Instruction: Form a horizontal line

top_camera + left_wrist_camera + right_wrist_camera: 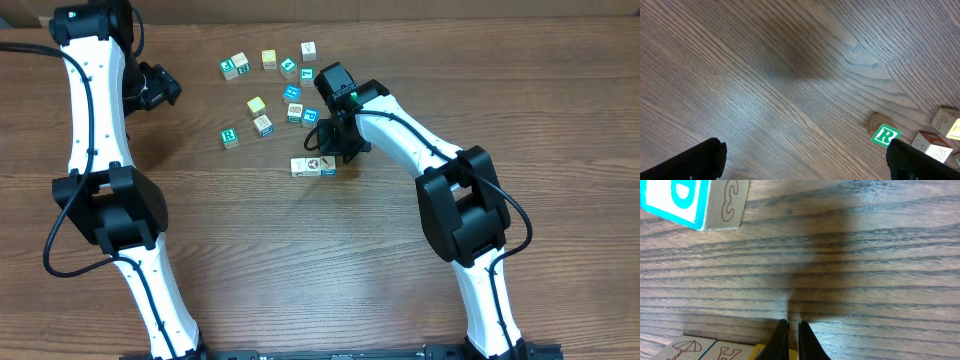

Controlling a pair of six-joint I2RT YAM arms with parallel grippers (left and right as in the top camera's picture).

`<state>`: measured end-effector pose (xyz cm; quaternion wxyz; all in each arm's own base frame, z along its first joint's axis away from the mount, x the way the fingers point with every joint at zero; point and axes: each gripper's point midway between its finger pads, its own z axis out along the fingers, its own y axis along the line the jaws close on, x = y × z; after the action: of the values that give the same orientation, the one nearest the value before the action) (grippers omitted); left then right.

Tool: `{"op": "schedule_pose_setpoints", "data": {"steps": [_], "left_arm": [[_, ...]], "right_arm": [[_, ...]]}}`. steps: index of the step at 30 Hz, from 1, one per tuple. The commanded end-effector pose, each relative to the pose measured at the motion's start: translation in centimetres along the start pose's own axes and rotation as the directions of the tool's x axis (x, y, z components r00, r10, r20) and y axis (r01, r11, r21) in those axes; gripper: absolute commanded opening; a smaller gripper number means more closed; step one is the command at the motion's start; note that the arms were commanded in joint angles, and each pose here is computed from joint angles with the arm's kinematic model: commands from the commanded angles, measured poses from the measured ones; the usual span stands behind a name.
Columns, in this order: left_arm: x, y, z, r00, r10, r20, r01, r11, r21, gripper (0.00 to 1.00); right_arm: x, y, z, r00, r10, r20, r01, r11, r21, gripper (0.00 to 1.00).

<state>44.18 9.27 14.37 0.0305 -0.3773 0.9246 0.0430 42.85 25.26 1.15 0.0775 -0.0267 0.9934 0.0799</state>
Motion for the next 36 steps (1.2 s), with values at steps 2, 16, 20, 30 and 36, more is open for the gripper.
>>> {"op": "schedule_pose_setpoints", "data": {"steps": [2,16,20,30,36], "left_arm": [[0.21,-0.16,-0.24,1.0,0.004,0.003,-0.004,1.0,0.0,1.0],[0.21,-0.16,-0.24,1.0,0.004,0.003,-0.004,1.0,0.0,1.0],[0.21,-0.16,-0.24,1.0,0.004,0.003,-0.004,1.0,0.0,1.0],[0.21,-0.16,-0.24,1.0,0.004,0.003,-0.004,1.0,0.0,1.0],[0.21,-0.16,-0.24,1.0,0.004,0.003,-0.004,1.0,0.0,1.0]], "right_arm": [[0.53,0.68,0.43,1.0,-0.003,-0.025,0.002,0.999,-0.036,0.04],[0.55,0.66,0.43,1.0,-0.003,-0.026,0.002,0.999,-0.035,0.04],[0.54,0.67,0.43,1.0,-0.003,-0.026,0.002,0.999,-0.036,0.04],[0.66,0.6,0.42,1.0,-0.003,-0.031,0.002,0.999,-0.033,0.04],[0.41,0.72,0.43,1.0,-0.004,-0.02,0.003,0.999,-0.038,0.04]]}}
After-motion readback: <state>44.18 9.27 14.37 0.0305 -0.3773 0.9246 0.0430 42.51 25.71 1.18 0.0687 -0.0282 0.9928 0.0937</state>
